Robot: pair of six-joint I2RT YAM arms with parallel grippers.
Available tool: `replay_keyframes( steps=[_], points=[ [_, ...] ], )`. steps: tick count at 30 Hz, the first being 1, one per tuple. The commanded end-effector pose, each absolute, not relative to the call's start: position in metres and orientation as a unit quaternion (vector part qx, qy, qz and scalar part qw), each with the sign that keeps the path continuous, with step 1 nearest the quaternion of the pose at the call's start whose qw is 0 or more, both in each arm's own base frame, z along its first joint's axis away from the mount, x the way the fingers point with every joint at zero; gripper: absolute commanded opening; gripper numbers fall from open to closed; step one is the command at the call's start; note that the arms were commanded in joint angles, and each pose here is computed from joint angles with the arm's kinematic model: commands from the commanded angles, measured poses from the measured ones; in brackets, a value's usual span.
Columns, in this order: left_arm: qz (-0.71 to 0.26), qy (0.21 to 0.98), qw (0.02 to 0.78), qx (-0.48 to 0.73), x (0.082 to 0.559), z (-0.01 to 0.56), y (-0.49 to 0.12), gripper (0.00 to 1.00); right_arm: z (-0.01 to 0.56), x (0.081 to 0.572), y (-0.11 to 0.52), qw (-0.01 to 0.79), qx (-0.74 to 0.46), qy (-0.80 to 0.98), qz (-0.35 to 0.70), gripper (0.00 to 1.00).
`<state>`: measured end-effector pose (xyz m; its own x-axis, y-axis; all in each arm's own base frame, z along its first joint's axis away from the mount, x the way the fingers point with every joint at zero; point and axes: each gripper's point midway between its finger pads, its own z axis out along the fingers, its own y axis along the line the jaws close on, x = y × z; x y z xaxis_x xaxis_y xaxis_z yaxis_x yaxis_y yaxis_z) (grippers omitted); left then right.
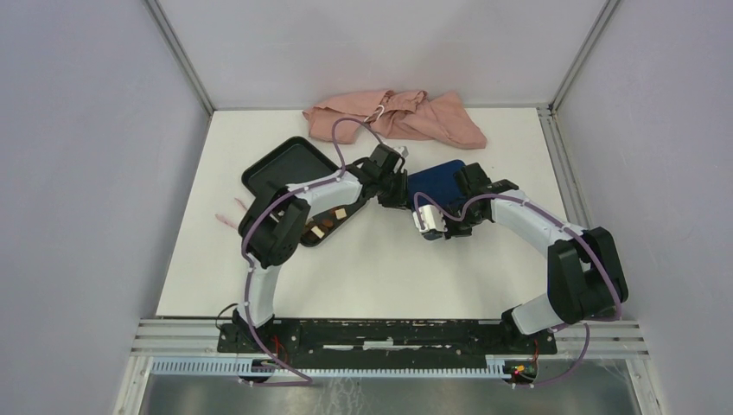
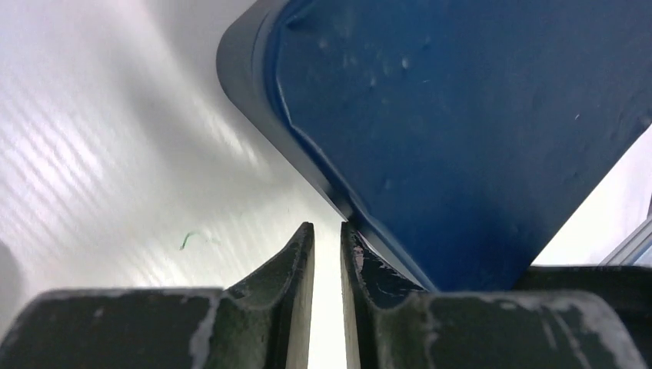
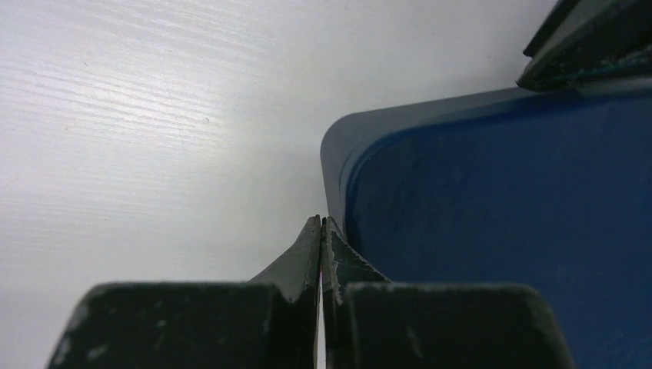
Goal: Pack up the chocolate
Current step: Close the box lid on the packing box.
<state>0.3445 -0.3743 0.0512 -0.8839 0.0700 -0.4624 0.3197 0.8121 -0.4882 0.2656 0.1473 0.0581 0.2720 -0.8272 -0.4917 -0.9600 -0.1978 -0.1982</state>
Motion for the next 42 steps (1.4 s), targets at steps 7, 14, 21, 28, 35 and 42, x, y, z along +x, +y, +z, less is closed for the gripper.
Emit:
replay_keyframes(
  steps=[7, 14, 21, 28, 35, 42],
  points=[
    [-0.307, 0.913, 0.237, 0.129, 0.362, 0.077, -0.396, 0.25, 0.072, 0.278, 0.152, 0.256, -0.757, 0.587, 0.131, 0.06],
    [-0.305, 0.913, 0.238, 0.131, 0.360, 0.078, -0.393, 0.26, 0.079, 0.278, 0.150, 0.264, -0.752, 0.588, 0.138, 0.08],
    [-0.306, 0.906, 0.267, 0.121, 0.354, 0.092, -0.372, 0.29, 0.075, 0.282, 0.136, 0.251, -0.742, 0.607, 0.136, 0.08],
    [-0.361, 0.883, 0.271, 0.129, 0.336, 0.114, -0.377, 0.30, 0.072, 0.283, 0.128, 0.242, -0.735, 0.618, 0.140, 0.08],
    [-0.385, 0.877, 0.259, 0.127, 0.334, 0.110, -0.386, 0.31, 0.071, 0.280, 0.123, 0.235, -0.734, 0.620, 0.148, 0.08],
    [-0.415, 0.868, 0.247, 0.117, 0.336, 0.110, -0.400, 0.30, 0.071, 0.280, 0.121, 0.233, -0.731, 0.622, 0.154, 0.08]
  ],
)
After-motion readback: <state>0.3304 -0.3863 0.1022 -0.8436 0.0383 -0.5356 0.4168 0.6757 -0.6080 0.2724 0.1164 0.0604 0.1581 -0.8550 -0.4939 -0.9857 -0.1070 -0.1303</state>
